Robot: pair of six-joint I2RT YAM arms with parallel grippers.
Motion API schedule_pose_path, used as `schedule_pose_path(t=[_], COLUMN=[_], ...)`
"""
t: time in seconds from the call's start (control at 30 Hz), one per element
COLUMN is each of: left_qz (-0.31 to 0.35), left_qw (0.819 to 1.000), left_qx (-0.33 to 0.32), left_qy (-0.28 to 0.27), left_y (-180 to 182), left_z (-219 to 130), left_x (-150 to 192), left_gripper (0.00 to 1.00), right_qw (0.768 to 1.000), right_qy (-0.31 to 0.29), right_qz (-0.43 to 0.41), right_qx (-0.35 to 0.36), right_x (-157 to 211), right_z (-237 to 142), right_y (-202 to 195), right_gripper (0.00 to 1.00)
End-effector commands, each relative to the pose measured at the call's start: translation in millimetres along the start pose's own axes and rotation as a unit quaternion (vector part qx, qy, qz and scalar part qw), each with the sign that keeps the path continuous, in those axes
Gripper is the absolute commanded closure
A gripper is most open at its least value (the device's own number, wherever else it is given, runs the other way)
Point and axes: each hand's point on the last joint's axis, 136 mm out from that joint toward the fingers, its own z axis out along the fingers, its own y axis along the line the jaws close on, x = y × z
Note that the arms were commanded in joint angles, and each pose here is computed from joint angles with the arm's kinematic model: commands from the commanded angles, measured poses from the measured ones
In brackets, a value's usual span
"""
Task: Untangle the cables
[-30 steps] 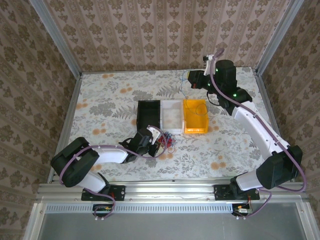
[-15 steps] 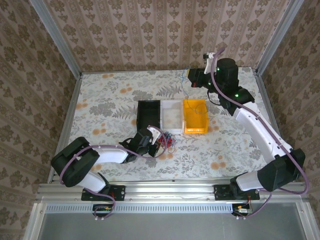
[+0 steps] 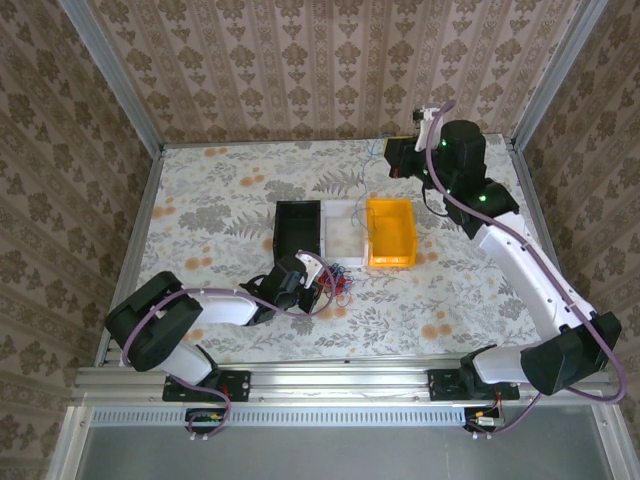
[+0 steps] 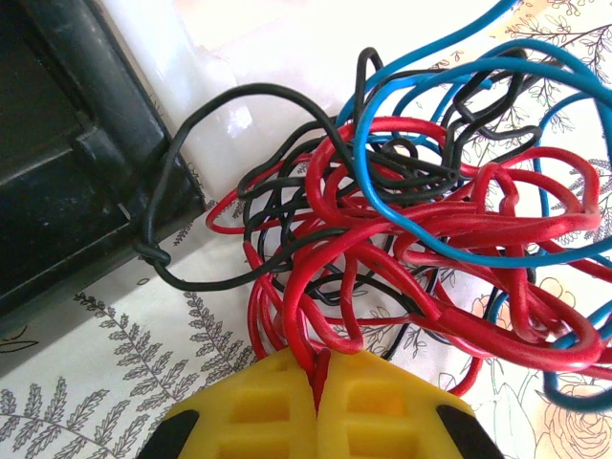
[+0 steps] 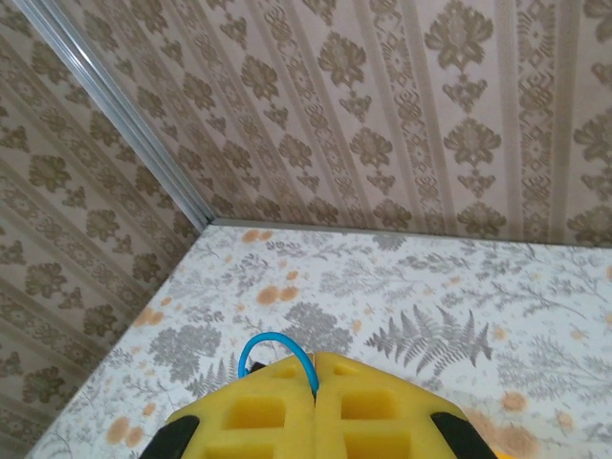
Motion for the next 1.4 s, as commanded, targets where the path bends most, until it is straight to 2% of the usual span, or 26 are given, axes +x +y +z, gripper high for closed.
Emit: schedule_pose_path(t=[0.0, 0.23, 0.53, 0.73, 0.9, 1.07, 1.37], left_qz=[0.011, 0.01, 0.009, 0.012, 0.016, 0.023, 0.025], left_qw=[0.999, 0.999, 0.998, 0.998, 0.998, 0.999, 0.999], left_qx=[0.006, 0.006, 0.002, 0.004, 0.005, 0.006, 0.0], left_qy=[0.051, 0.052, 0.054, 0.054, 0.052, 0.038, 0.028], left_y=[-2.0, -2.9, -1.2, -3.1, -5.2, -7.9, -7.4], left_z=[4.4, 4.4, 5.7, 7.0, 7.0, 2.9, -2.5], left_x=[26.7, 26.6, 29.0, 27.8, 22.7, 11.3, 1.8], left_gripper=[1.0, 1.0, 1.0, 1.0, 1.0, 1.0, 1.0], right_qw=[1.0, 0.997, 0.988, 0.983, 0.975, 0.963, 0.932], right_qy=[-0.012, -0.031, -0.014, 0.041, 0.108, 0.162, 0.233], right_qz=[-0.008, 0.001, 0.028, 0.038, 0.056, 0.06, 0.057], right_qx=[0.022, 0.073, 0.15, 0.172, 0.187, 0.207, 0.272], right_x=[-2.4, -9.6, 23.8, 73.5, 131.7, 173.5, 212.2], right_z=[-10.5, -28.4, -41.3, -27.2, 0.4, 27.3, 51.4], right_y=[-5.6, -40.3, -89.7, -103.1, -114.4, -126.3, -159.1], right_gripper=[1.0, 1.0, 1.0, 1.0, 1.0, 1.0, 1.0])
